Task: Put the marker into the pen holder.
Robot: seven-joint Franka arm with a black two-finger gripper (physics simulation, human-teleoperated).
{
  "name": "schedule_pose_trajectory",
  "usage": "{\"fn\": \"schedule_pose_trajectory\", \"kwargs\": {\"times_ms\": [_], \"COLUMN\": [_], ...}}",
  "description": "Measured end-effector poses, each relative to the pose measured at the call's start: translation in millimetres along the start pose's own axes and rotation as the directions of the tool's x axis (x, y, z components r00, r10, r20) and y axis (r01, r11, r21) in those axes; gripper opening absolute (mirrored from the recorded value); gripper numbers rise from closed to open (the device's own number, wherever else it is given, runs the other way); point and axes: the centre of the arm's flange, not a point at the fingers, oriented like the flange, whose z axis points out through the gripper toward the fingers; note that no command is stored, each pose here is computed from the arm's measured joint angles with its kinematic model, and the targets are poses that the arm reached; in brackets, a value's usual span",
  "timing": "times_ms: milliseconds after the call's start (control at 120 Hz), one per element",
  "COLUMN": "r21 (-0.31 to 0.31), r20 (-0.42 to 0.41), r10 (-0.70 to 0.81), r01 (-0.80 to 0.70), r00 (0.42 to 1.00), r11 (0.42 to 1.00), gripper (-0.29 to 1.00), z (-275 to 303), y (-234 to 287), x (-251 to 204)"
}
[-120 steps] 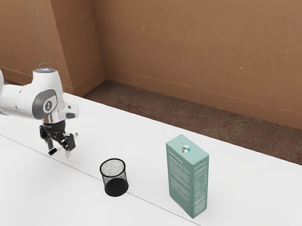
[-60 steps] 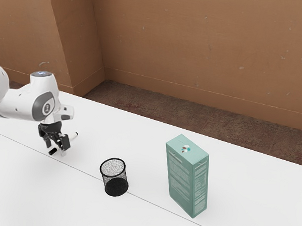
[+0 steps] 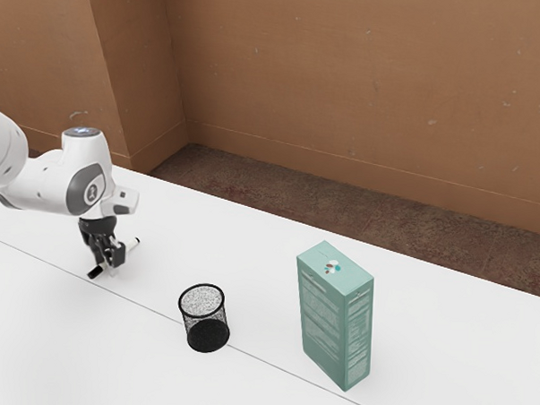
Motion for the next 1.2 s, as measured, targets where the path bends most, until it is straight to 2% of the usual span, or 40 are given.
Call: {"fn": "schedule_pose_trajectory", "kwargs": {"times_ms": [233, 633, 733, 867, 1075, 1200], "r21": [-0.005, -0.007, 0.004, 0.012, -0.047, -0.064], "r20": [-0.008, -0.022, -0.055, -0.111, -0.021, 0.072], "r10": [0.019, 0.036, 0.046, 0.091, 0.188, 0.242], "r01": [-0.019, -0.036, -0.046, -0.091, -0.189, -0.238], "r00": [1.000, 0.999, 0.997, 0.990, 0.982, 0.968], "r11": [1.000, 0.999, 0.999, 0.996, 0.981, 0.969], "gripper": [0.16, 0.01, -0.02, -0.04, -0.07, -0.08], "z": [-1, -10, -46, -144, -197, -212], "y": [-1, 0, 5, 37, 103, 142], "x": [1, 1, 3, -4, -13, -22]}}
